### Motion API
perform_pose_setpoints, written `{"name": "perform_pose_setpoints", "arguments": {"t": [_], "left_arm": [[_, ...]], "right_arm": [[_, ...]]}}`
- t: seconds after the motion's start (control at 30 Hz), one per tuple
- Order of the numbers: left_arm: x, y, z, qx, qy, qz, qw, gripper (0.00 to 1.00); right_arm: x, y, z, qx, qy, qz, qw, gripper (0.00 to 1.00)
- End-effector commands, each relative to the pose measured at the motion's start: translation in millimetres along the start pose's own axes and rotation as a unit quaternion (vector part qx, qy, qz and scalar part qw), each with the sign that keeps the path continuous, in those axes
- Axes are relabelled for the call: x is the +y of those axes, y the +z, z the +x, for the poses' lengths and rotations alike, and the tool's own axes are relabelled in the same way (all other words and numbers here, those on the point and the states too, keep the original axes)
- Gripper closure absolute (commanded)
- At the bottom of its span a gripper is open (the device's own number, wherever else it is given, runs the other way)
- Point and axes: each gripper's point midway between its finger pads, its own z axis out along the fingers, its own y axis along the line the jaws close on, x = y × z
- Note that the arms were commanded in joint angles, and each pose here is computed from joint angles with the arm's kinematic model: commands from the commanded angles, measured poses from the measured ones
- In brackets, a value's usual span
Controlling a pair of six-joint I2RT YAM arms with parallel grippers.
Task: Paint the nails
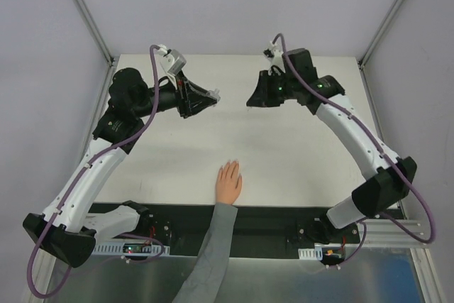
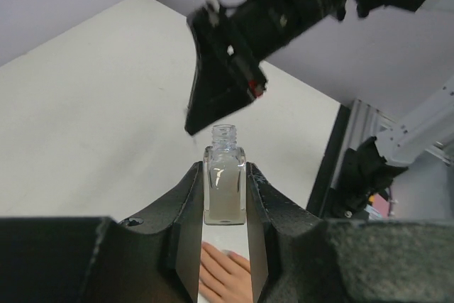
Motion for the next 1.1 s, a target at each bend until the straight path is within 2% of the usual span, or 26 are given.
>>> {"name": "perform_pose_setpoints", "arguments": {"t": [0.0,0.2,0.33,0.67,1.07], "left_arm": [[-45,-13,-11,-0.027,0.030,0.111,0.993,1.00],[-54,-17,-5,-0.029,0.021,0.135,0.990,1.00],[-60,-18,-6,-0.040,0.021,0.149,0.988,1.00],[-68,-19,-8,-0.052,0.046,0.162,0.984,1.00],[-61,-16,-9,-0.061,0.057,0.139,0.987,1.00]], "right_arm": [[80,-79,-30,-0.055,-0.002,-0.133,0.990,0.99],[118,-132,-62,-0.127,0.002,-0.181,0.975,0.99],[139,-146,-77,-0.162,-0.009,-0.207,0.965,0.99],[166,-153,-90,-0.186,-0.025,-0.227,0.956,0.99],[178,-154,-79,-0.167,-0.034,-0.265,0.949,0.99]]}}
